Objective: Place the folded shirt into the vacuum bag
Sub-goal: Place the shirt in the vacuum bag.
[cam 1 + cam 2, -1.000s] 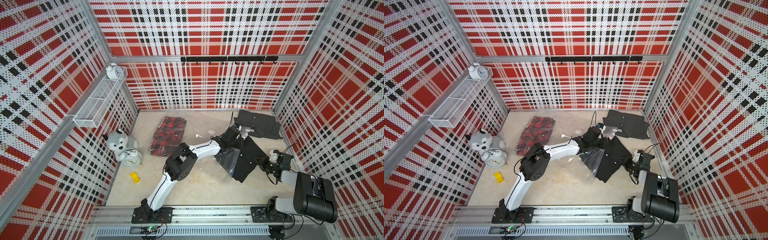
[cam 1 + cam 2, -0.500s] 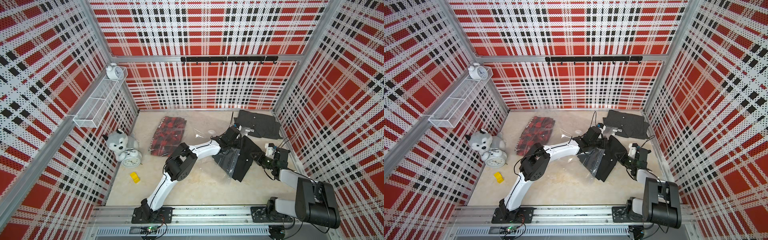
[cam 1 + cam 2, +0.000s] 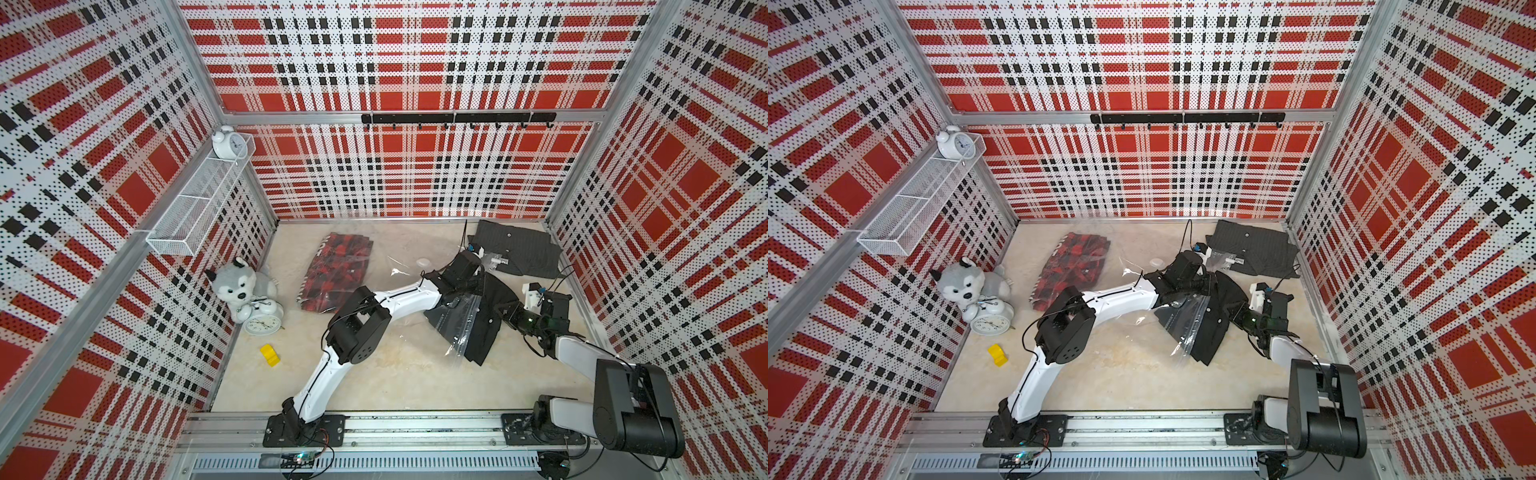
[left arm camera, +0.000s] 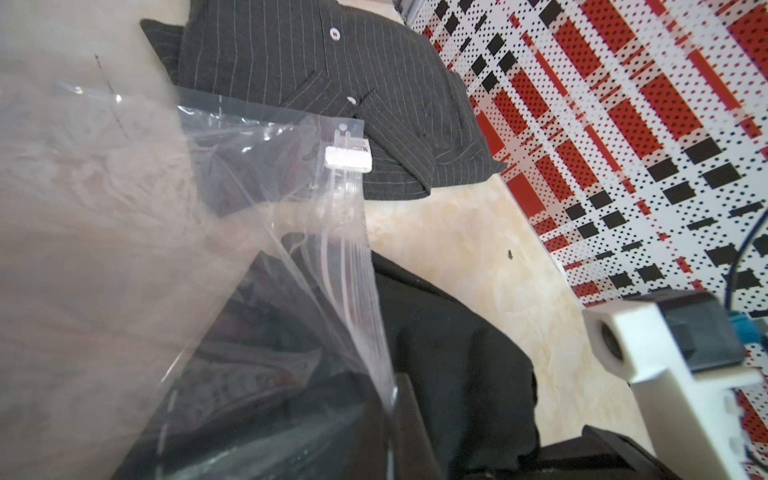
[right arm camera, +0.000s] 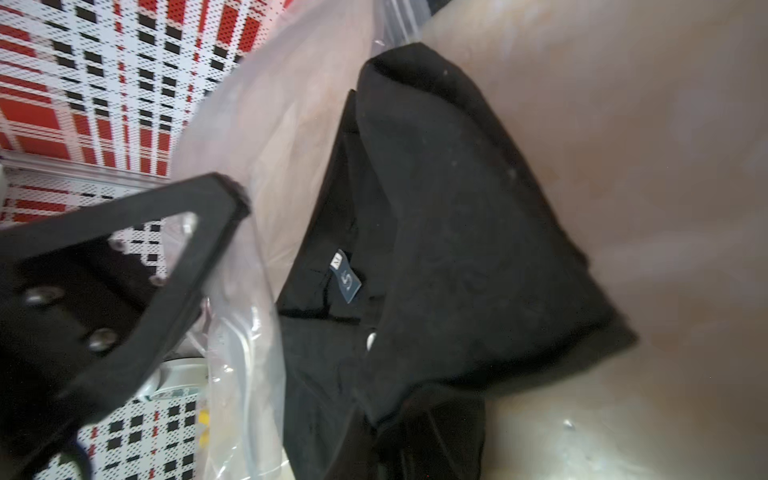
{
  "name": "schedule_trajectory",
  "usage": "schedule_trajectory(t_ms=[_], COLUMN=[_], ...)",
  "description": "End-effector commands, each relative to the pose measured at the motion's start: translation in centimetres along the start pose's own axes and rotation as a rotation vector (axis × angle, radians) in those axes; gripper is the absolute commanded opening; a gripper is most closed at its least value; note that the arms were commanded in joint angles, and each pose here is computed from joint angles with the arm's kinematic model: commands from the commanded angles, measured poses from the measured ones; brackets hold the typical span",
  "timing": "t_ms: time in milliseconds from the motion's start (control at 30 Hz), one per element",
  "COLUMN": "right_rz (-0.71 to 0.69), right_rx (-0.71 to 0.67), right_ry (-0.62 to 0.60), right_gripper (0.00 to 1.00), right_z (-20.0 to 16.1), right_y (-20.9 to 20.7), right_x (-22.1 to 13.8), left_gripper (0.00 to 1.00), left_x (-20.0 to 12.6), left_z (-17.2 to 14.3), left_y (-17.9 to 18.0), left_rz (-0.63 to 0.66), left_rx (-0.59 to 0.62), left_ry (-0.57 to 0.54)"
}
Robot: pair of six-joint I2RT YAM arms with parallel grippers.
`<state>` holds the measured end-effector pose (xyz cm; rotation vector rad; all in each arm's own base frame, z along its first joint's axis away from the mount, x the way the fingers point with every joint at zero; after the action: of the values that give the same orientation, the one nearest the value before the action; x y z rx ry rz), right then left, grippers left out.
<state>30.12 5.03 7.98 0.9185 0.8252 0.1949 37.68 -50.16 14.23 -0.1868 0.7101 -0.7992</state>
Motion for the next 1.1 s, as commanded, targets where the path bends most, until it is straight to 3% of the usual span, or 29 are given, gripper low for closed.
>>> schedule_trajectory(t_ms=[0, 67, 133, 233, 333, 467, 567, 700, 800, 1067], right_rz=[-0.163, -0.203, -0.234, -0.281, -0.304, -0.333, -0.343, -0.329, -0.281, -0.207], right_rx=[0.010, 0.010, 0.008, 0.008, 0.020, 0.057, 0.084, 0.099, 0.098, 0.054], right_ry=[0.000, -0.025, -0.056, -0.091, -0.107, -0.143, -0.178, -0.194, -0.149, -0.058], right_gripper=[0.09, 0.13, 0.25, 0.60, 0.80, 0.95, 1.00, 0.99, 0.87, 0.23], right_z=[-0.7, -0.2, 0.2, 0.8, 1.2, 2.4, 3.4, 4.4, 4.6, 5.3], right_y=[-2.8, -3.0, -3.1, -3.5, -3.9, -4.7, -5.2, -5.5, -5.0, -4.7], right_x=[-0.2, -0.6, -1.1, -1.7, -1.9, -2.4, -3.0, -3.0, -1.7, 1.6], left_gripper=[0.00, 0.00, 0.00, 0.00, 0.00, 0.00, 0.00, 0.00, 0.00, 0.00], left_x=[-1.6, -0.8, 0.2, 1.3, 2.0, 2.4, 2.3, 2.1, 2.0, 0.8], left_z=[2.3, 1.5, 0.5, -0.8, -1.5, -2.4, -3.2, -3.6, -3.6, -2.9], left_y=[-1.5, -1.0, -0.8, -0.8, -0.8, -0.7, -0.6, -0.7, -1.1, -2.3], left_rz=[0.012, 0.035, 0.042, 0.045, 0.050, 0.062, 0.069, 0.064, 0.053, 0.021], left_rx=[0.049, 0.062, 0.073, 0.080, 0.085, 0.097, 0.100, 0.099, 0.099, 0.101], left_ry=[-0.070, -0.042, -0.014, 0.016, 0.035, 0.059, 0.076, 0.087, 0.090, 0.078])
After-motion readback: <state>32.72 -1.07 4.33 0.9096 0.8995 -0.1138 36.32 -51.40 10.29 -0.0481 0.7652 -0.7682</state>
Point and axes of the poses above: each gripper's point midway between its finger pads, its own x axis out along the fingers, its own y axis along the line the jaws close on, z = x × y, the point moved 2 cm from there along -x, back along the fingers, and after that the axes turned 5 degrees about x, right-handed, at the moved point
